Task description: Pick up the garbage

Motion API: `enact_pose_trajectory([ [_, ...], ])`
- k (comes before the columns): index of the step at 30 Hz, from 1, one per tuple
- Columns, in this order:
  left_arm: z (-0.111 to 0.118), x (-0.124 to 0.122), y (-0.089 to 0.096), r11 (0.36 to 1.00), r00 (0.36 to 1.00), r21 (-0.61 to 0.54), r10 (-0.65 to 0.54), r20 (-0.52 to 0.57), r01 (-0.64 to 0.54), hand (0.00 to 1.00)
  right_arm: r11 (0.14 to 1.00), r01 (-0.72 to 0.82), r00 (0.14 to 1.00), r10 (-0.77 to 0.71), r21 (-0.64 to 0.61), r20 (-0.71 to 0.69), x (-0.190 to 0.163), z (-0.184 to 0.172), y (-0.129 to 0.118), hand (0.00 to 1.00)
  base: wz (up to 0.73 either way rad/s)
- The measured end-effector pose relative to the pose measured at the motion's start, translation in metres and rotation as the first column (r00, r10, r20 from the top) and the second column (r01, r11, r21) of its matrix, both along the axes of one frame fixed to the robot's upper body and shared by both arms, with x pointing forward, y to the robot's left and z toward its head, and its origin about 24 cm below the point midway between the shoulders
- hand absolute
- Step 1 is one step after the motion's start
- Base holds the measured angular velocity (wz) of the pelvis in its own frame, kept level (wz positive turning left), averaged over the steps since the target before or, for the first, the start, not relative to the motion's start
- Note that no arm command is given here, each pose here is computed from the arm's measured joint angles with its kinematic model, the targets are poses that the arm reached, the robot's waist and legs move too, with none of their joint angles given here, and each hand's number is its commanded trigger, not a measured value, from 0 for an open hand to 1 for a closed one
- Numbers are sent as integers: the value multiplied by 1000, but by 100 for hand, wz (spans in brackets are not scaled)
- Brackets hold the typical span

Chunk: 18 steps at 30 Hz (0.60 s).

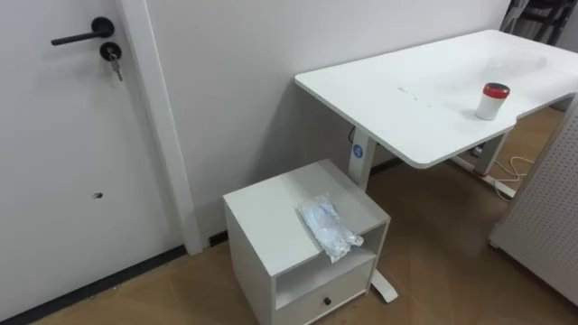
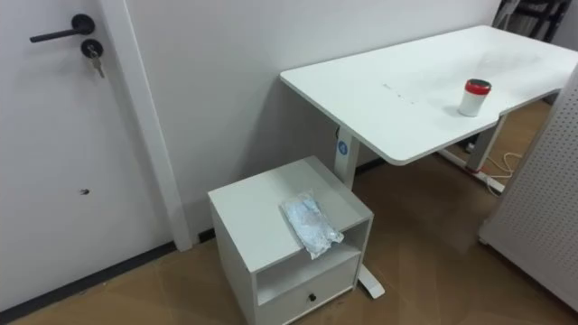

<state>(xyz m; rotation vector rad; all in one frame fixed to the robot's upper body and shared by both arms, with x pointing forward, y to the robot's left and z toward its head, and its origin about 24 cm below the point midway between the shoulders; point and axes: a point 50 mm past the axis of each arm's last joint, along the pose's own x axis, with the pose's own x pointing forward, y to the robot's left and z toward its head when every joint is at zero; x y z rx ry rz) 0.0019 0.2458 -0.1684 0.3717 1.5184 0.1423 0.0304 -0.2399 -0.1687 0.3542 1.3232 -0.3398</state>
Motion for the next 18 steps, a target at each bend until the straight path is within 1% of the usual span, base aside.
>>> enact_pose_trajectory([
  [9, 0, 2, 0, 1000, 1000, -3, 7, 9, -7, 0, 1000, -2, 1000, 2, -15, -4, 1, 0, -1, 100, 0],
  [18, 0, -12, -1, 1000, 1000, -7, 10, -17, -10, 0, 999, -9, 1000, 9, -30, 1, 2, 0, -1, 100, -5],
])
